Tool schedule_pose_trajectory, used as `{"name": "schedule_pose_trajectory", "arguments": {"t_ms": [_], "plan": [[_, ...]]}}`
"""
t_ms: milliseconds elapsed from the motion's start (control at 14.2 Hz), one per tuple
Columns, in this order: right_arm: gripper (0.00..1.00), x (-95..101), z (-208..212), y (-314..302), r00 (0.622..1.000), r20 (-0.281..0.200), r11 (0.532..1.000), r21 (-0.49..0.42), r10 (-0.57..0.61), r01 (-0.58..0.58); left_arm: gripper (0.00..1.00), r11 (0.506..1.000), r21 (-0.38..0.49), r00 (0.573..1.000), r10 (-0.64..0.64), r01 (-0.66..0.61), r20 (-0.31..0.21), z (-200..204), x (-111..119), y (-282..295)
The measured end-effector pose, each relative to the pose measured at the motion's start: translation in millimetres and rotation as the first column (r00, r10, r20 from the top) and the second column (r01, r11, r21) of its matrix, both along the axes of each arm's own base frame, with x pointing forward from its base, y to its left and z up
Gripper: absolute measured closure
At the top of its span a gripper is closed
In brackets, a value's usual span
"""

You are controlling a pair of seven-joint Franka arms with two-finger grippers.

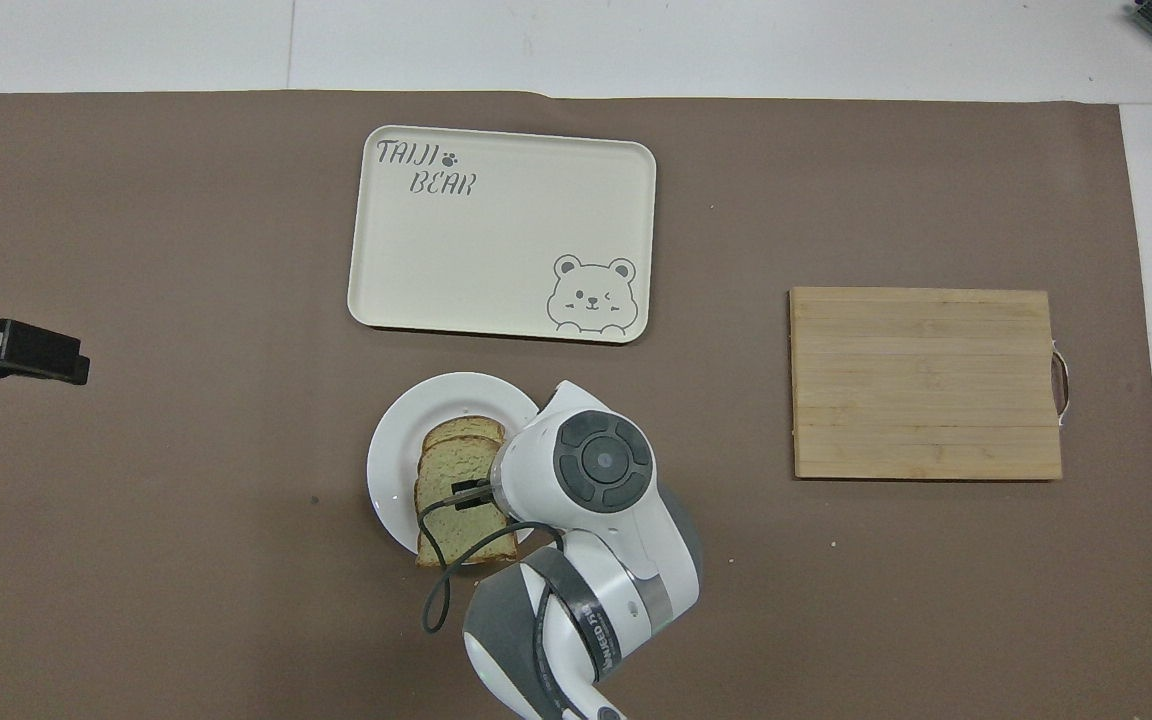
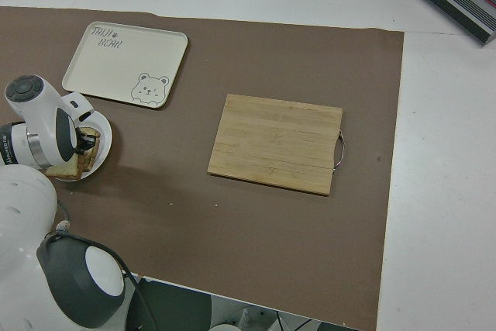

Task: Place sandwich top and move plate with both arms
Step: 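Lower the bread slice onto the egg toast and open the right gripper, then withdraw the right gripper while the left gripper reaches the plate rim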

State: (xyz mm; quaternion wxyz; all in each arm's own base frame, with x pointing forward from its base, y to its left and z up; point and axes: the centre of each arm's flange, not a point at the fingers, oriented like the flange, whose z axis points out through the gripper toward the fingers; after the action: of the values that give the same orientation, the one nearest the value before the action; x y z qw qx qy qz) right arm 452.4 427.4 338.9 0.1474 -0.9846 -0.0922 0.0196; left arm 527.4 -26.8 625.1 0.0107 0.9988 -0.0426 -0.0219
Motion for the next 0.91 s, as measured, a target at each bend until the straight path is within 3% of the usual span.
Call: {"name": "schedule_pose_trajectory", "arguments": {"t_ms": [281,351,632,913], "plan": [[0.94,3.5,-5,-3,1.000,-0.001,1.000,-0.003,-0.009,0.009,0.00,1.000,0.000,1.000,0.000,0.000,0.000,0,0,0],[0.88,4.5,-4,-4,1.000,-0.001,1.000,-0.003,-0.011,0.011,0.00,1.000,0.000,1.000,0.000,0.000,0.000,0,0,0],[0.44,16.0,-1,-14,0.999,0.010,0.999,-0.003,-0.033,0.034,0.00,1.000,-0.002,1.000,0.020,-0.020,0.018,8,-1,10],[0.03,54.6,27,-65,0.995,0.083,0.997,-0.054,-0.054,0.058,0.00,0.999,-0.003,0.998,0.037,-0.037,0.041,20,-4,19]]}}
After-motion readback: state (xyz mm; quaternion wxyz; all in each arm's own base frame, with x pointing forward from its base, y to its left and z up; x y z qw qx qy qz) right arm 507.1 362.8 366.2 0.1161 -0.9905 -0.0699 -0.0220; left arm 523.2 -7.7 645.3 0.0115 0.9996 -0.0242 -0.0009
